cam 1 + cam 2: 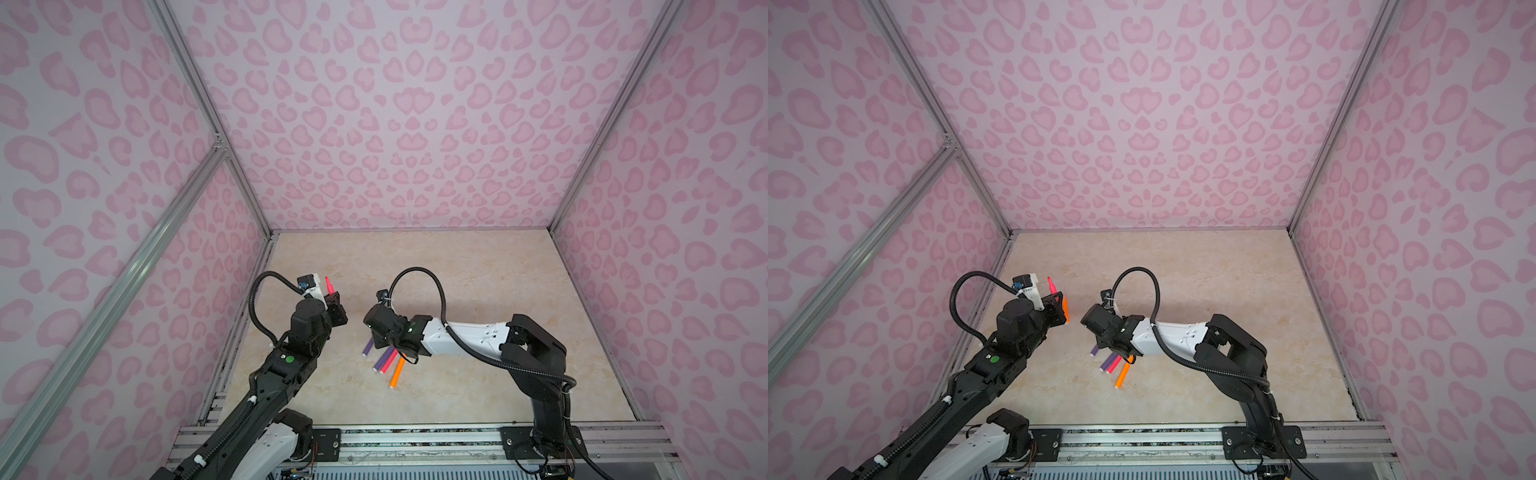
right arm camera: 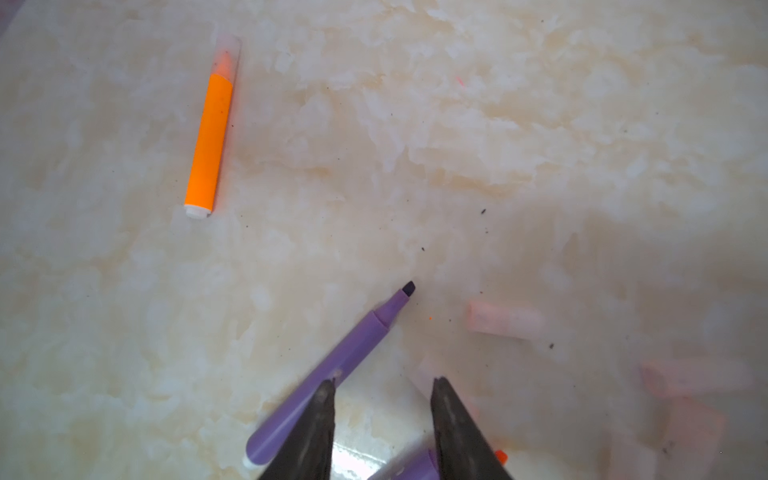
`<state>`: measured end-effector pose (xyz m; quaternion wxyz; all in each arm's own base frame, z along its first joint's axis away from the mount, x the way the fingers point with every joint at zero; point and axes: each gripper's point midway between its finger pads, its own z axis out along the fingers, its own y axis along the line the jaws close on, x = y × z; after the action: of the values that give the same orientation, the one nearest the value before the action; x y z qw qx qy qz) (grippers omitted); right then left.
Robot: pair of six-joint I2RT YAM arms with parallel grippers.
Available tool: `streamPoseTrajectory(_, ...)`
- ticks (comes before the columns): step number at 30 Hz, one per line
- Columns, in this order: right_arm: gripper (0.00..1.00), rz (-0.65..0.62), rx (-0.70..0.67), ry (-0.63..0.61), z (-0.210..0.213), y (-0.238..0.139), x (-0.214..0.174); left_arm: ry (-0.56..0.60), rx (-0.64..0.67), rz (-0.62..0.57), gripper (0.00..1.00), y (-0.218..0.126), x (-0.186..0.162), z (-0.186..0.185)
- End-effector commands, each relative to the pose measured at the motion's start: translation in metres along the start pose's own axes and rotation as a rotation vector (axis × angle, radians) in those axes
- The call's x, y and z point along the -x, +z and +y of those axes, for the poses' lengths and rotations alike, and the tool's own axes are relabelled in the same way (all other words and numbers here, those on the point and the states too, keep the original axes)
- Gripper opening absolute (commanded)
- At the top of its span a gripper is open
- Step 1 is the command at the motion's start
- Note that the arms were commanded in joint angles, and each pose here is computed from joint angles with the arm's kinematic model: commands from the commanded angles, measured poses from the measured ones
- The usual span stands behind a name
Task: Insert the pens into the pen caps
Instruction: 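Open the right gripper and move it down over the pale pink caps, then grasp a pale pink cap from the table with the right gripper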
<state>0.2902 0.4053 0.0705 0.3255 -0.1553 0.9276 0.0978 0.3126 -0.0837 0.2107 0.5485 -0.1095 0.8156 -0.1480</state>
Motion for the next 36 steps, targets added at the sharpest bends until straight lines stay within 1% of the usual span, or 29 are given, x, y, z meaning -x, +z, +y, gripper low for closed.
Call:
streamPoseTrajectory(1, 0.43, 0.108, -0.071, -0.236, -0.018, 0.009, -0.023, 0.000, -0.023, -0.017, 0.03, 0.000, 0.007, -0.006)
streamPoseTrajectory(4, 0.44, 0.151, -0.082, -0.275, -0.025, 0.017, -0.029, 0.001, -0.022, -0.013, 0.03, 0.002, 0.006, -0.006)
streamPoseTrajectory(9, 0.44, 0.214, -0.072, -0.290, -0.033, 0.027, -0.038, 0.001, -0.023, -0.008, 0.03, 0.003, 0.005, -0.007)
streamPoseTrajectory(14, 0.43, 0.246, -0.044, -0.302, -0.028, 0.032, -0.044, 0.003, -0.023, -0.005, 0.03, 0.004, 0.004, -0.007)
streamPoseTrajectory(19, 0.42, 0.260, -0.077, -0.314, -0.033, 0.036, -0.048, 0.004, -0.022, -0.005, 0.03, 0.004, 0.005, -0.007)
streamPoseTrajectory(20, 0.40, 0.263, -0.087, -0.315, -0.034, 0.037, -0.049, 0.004, -0.022, -0.004, 0.03, 0.004, 0.005, -0.007)
streamPoseTrajectory(22, 0.36, 0.241, -0.089, -0.301, -0.030, 0.036, -0.037, 0.004, -0.023, -0.003, 0.03, 0.004, 0.004, -0.007)
streamPoseTrajectory(31, 0.25, 0.258, -0.151, -0.295, -0.042, 0.042, -0.039, 0.005, -0.027, 0.000, 0.03, 0.004, 0.004, -0.008)
streamPoseTrajectory(36, 0.24, 0.267, -0.166, -0.275, -0.048, 0.042, -0.039, 0.004, -0.029, -0.001, 0.03, 0.004, 0.005, -0.008)
